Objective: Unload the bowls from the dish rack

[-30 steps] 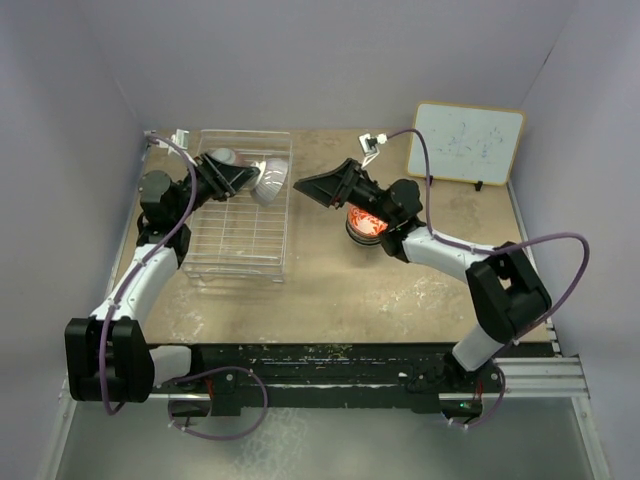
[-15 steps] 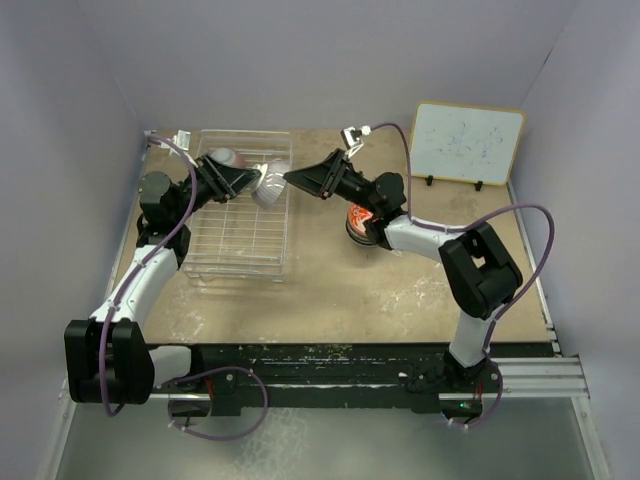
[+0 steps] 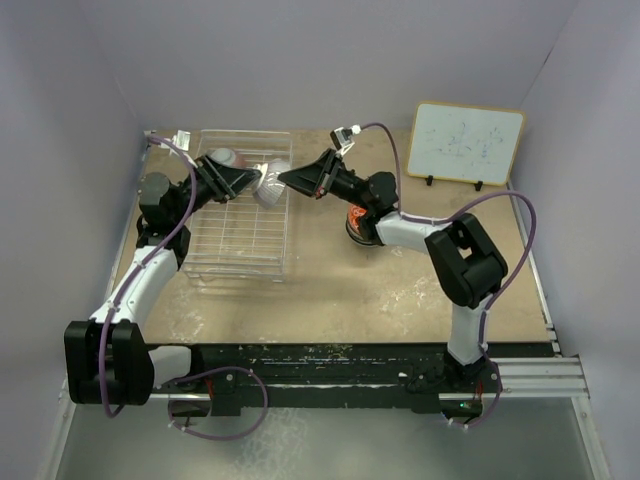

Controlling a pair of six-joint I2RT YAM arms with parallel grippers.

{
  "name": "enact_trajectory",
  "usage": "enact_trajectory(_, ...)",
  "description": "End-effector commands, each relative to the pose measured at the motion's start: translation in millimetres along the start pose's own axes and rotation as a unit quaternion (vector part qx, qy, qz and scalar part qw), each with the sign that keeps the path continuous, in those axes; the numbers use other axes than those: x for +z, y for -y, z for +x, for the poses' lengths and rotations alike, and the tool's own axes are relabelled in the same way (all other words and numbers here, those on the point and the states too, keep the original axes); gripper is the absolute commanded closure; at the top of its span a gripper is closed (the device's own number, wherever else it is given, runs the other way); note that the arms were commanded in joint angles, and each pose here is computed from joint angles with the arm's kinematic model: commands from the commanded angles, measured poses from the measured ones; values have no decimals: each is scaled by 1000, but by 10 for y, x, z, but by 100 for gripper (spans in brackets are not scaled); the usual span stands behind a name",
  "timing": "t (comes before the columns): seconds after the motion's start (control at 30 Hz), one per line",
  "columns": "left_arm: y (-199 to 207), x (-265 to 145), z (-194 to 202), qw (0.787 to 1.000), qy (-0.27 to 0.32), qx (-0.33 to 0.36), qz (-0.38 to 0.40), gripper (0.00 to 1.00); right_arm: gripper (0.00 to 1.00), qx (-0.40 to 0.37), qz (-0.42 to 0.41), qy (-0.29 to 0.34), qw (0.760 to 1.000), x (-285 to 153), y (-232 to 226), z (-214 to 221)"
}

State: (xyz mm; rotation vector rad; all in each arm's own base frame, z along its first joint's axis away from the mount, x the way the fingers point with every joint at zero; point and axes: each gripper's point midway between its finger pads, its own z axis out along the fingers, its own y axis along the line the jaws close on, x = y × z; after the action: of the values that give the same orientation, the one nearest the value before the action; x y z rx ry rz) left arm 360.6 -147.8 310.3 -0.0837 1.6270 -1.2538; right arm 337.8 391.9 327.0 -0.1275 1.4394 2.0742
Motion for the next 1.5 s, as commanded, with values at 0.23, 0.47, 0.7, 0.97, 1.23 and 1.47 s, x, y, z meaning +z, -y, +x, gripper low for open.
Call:
enact_trajectory(0.23,220,-43,-57,998,6,41,43,69,100,-7,-83,-13,996,38,-369,33)
enact_trajectory(0.47,166,-104,-66,998,6,60,11,27,100,-36,-82,0,996,-136,-471,-20)
enact_trajectory(0.7,-148,-207,45,995,-28,83,-40,33,100,-84,3,15,996,-540,-332,-263)
enact_trajectory(0.97,-373,-296,108,986,-56,124,-99,33,100,-198,353,-19,914,-954,284,-689)
enact_trajectory(1.23,-487,-292,172,984,-68,124,-108,32,100,-263,570,-89,774,-1606,409,-1001)
enact_trajectory(1.47,-543,-303,209,983,-74,123,-115,32,100,-277,681,-164,658,-2155,489,-954)
